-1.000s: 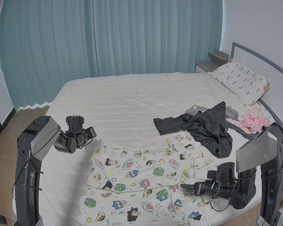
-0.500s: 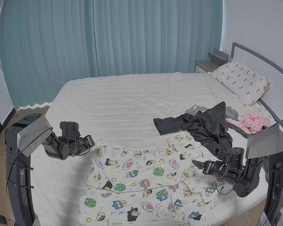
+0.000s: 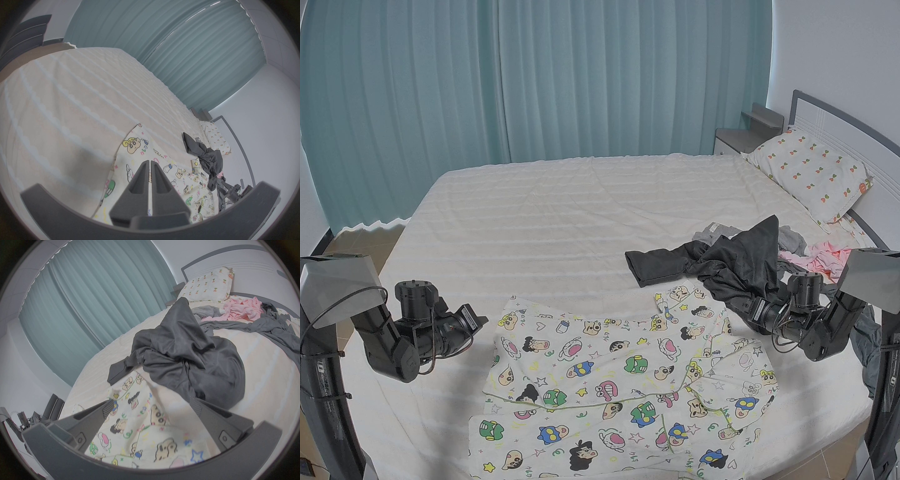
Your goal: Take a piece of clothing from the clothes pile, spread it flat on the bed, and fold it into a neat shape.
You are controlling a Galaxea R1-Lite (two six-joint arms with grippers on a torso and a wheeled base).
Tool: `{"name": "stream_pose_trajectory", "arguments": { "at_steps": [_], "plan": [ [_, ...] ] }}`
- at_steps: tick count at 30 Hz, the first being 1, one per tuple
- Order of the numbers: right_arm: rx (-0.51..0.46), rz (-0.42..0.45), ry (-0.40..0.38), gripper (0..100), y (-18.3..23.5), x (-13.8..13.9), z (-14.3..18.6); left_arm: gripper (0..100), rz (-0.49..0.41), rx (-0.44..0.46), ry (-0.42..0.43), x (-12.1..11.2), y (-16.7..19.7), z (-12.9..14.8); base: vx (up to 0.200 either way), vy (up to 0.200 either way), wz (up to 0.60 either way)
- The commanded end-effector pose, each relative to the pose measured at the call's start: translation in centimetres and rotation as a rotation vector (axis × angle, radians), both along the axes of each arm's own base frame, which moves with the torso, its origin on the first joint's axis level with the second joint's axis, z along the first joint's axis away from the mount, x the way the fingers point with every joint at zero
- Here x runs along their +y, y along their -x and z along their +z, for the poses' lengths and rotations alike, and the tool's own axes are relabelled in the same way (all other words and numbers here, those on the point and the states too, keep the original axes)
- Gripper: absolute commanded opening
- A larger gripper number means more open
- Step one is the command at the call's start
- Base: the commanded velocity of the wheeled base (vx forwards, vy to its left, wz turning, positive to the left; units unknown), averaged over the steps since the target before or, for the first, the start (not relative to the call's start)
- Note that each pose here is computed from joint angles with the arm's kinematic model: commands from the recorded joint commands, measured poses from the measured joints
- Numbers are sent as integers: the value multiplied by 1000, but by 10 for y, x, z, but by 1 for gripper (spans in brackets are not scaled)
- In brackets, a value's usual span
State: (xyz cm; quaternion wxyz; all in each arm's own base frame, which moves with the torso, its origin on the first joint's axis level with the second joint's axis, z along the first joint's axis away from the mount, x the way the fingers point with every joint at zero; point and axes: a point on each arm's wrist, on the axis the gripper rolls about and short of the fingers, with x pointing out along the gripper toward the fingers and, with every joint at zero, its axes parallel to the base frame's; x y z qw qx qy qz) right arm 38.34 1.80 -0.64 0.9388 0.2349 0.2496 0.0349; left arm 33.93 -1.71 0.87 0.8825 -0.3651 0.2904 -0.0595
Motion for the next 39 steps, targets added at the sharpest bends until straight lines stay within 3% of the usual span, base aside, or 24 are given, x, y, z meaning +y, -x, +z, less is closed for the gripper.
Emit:
{"name": "stream_pose_trajectory", "arguments": {
  "at_steps": [1, 12, 17, 27, 28, 31, 39],
  "plan": [
    [18, 4, -6, 100, -24, -3, -21, 0, 2, 35, 9, 1, 15, -1, 0, 0, 0],
    [116, 103, -19, 100, -43, 30, -64, 0, 4, 16, 53, -7, 27, -2, 0, 0, 0],
    [131, 143, -27, 100, -47, 40, -62, 0, -4, 12, 50, -10, 29, -3, 0, 0, 0],
    [125, 126, -23, 100, -65, 35, -57, 0, -4, 13, 46, -11, 29, -4, 0, 0, 0],
    [140, 125, -21, 0, -64, 34, -58, 0, -4, 13, 46, -11, 29, -4, 0, 0, 0],
    [167, 123, -20, 0, -63, 34, -58, 0, -4, 13, 45, -11, 29, -4, 0, 0, 0],
    [78, 71, -30, 0, -74, 12, -45, 0, 13, 5, 35, -10, 27, -3, 0, 0, 0]
  ]
}}
